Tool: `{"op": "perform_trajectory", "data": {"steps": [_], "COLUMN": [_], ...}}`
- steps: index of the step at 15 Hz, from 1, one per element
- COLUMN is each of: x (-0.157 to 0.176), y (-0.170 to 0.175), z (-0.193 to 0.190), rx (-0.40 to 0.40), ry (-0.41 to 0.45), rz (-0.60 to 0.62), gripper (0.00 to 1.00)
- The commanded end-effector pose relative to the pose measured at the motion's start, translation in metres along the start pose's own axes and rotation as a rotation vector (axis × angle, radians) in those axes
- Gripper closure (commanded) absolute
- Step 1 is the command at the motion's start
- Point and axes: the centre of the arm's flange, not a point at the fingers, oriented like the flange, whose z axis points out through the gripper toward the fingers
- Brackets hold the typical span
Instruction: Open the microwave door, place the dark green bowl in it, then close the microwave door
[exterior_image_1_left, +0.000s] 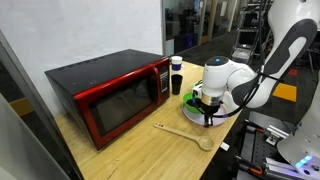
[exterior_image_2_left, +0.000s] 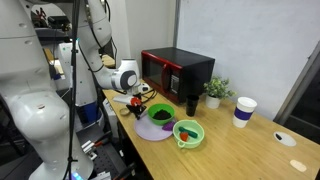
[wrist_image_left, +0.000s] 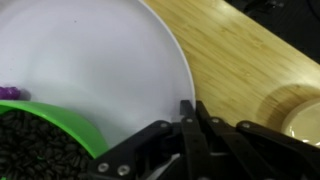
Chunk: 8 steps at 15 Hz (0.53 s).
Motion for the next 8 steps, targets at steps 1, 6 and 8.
{"op": "perform_trajectory", "data": {"steps": [1, 6, 8], "x": [-0.003, -0.003, -0.005], "y": [0.012, 0.034, 0.045], "z": [0.017, 0.023, 0.025], "rx": [0.008, 0.006, 0.002], "ry": [-0.005, -0.001, 0.0], "rz": [0.045, 0.088, 0.108], "gripper": [0.98, 0.98, 0.98]}}
